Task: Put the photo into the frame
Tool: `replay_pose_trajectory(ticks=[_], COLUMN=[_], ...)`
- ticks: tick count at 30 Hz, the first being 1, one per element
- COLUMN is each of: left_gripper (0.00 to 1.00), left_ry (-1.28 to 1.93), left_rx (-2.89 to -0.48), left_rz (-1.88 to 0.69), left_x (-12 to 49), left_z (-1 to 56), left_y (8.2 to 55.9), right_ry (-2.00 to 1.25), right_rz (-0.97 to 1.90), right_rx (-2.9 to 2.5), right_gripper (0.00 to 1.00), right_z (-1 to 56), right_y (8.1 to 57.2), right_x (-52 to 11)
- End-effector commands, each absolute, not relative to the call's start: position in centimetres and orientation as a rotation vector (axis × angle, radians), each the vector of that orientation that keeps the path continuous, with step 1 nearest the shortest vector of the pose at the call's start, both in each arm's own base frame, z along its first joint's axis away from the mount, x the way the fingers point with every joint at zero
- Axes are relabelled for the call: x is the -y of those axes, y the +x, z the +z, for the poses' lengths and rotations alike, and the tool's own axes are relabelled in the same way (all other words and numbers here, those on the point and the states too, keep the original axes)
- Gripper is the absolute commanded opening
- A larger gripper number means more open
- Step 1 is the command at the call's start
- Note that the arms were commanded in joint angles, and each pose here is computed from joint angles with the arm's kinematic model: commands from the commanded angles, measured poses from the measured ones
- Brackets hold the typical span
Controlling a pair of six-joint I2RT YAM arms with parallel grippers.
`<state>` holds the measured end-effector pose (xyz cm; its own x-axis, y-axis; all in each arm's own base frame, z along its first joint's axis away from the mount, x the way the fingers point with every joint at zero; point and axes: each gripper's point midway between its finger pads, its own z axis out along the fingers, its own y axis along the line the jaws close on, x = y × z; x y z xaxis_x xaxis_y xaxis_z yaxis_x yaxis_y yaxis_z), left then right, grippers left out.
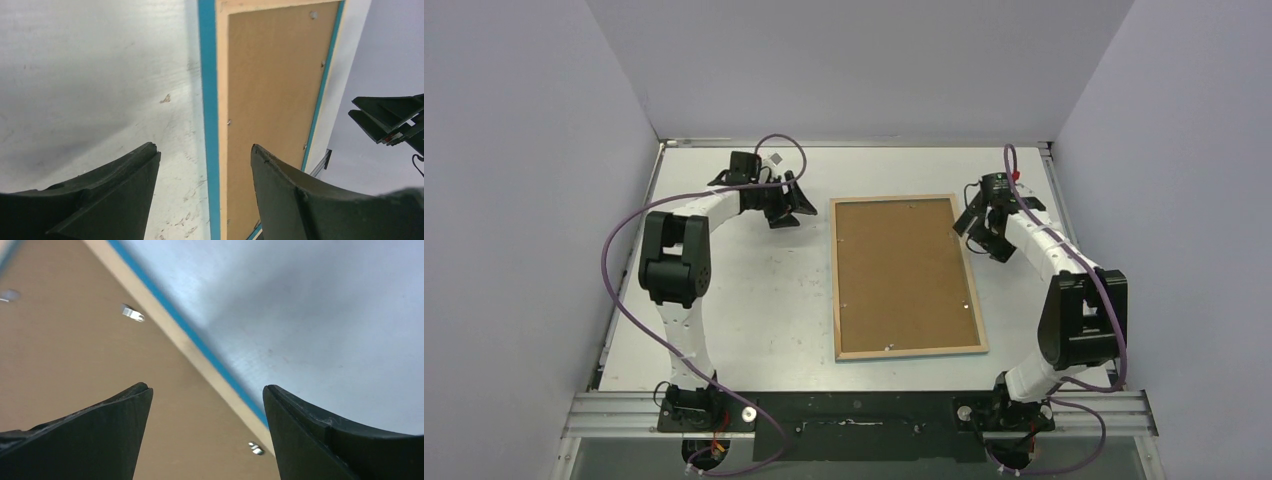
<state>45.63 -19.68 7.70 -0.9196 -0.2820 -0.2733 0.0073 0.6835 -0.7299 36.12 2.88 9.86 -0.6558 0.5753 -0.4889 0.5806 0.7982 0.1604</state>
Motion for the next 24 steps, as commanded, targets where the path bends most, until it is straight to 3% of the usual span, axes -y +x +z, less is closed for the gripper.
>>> replay_pose_trajectory(ticks=[1, 12, 24], left_gripper=[0.66, 0.61, 0.61], left_ry=[-0.204, -0.221, -0.222], left_rx=[-2.562, -2.585, -2.607], left_rz=[-1.081, -1.051, -0.994], left_x=[19.7, 18.9, 18.0], left_z=[7.3, 8.0, 8.2], left_y=[43.2, 39.9, 37.3], right_ry=[0.786, 0.748, 0.688], right_rz=[0.054, 0.175, 0.295], right_rx=[-2.639, -2.798, -2.787], right_gripper=[0.84, 0.84, 0.81], right_z=[7.3, 3.2, 3.6], right_y=[32.9, 30.1, 28.3], right_x=[-3.0, -4.8, -9.1])
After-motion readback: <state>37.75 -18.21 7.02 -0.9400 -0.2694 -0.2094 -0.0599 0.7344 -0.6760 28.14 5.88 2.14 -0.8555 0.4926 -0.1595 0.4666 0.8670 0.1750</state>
